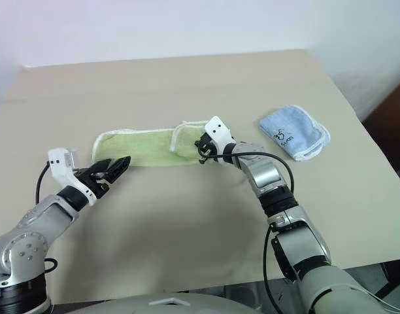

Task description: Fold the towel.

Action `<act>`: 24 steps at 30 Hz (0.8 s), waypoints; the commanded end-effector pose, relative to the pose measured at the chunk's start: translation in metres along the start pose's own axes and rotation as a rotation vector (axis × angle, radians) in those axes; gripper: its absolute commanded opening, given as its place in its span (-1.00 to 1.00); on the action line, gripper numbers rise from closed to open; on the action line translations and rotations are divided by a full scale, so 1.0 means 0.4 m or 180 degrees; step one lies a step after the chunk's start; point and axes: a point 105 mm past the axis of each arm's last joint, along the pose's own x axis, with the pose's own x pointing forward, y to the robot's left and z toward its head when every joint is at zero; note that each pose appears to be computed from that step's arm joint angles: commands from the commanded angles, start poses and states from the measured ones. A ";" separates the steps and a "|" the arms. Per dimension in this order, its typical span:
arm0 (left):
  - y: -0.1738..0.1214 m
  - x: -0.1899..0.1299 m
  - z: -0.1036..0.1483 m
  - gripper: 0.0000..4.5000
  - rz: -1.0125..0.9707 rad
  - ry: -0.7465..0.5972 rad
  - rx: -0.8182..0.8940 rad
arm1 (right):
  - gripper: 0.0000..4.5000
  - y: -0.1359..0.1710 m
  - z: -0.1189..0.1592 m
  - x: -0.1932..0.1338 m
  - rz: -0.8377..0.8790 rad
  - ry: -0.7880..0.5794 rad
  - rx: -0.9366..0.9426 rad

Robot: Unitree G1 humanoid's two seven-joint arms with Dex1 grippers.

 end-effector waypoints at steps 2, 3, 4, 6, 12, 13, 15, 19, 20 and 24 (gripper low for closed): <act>0.016 -0.025 0.024 0.90 0.0370 -0.0188 -0.0399 | -1.00 -0.039 0.137 -0.065 -0.0054 -0.0606 -0.0327; 0.026 -0.023 0.028 0.99 0.0459 -0.0223 -0.0543 | -1.00 -0.041 0.147 -0.070 -0.0052 -0.0639 -0.0347; 0.036 -0.021 0.031 1.00 0.0540 -0.0249 -0.0673 | -1.00 -0.043 0.156 -0.074 -0.0050 -0.0670 -0.0368; 0.048 -0.015 0.039 1.00 0.0629 -0.0323 -0.0943 | -1.00 -0.045 0.173 -0.081 -0.0047 -0.0727 -0.0420; 0.059 0.028 0.044 1.00 0.0705 -0.0367 -0.1698 | -1.00 -0.060 0.195 -0.092 -0.0090 -0.0775 -0.0482; 0.058 0.037 0.039 1.00 0.0722 -0.0310 -0.1709 | -1.00 -0.061 0.193 -0.093 -0.0095 -0.0771 -0.0473; 0.053 0.049 0.027 1.00 0.0727 -0.0195 -0.1678 | -1.00 -0.060 0.187 -0.093 -0.0093 -0.0755 -0.0456; 0.042 0.068 0.007 1.00 0.0727 -0.0056 -0.1681 | -1.00 -0.050 0.150 -0.083 -0.0089 -0.0622 -0.0417; 0.042 0.069 0.007 1.00 0.0729 -0.0053 -0.1687 | -1.00 -0.048 0.142 -0.079 -0.0096 -0.0591 -0.0421; 0.040 0.072 0.009 1.00 0.0710 -0.0050 -0.1728 | -0.82 -0.029 0.109 -0.063 -0.0058 -0.0462 -0.0462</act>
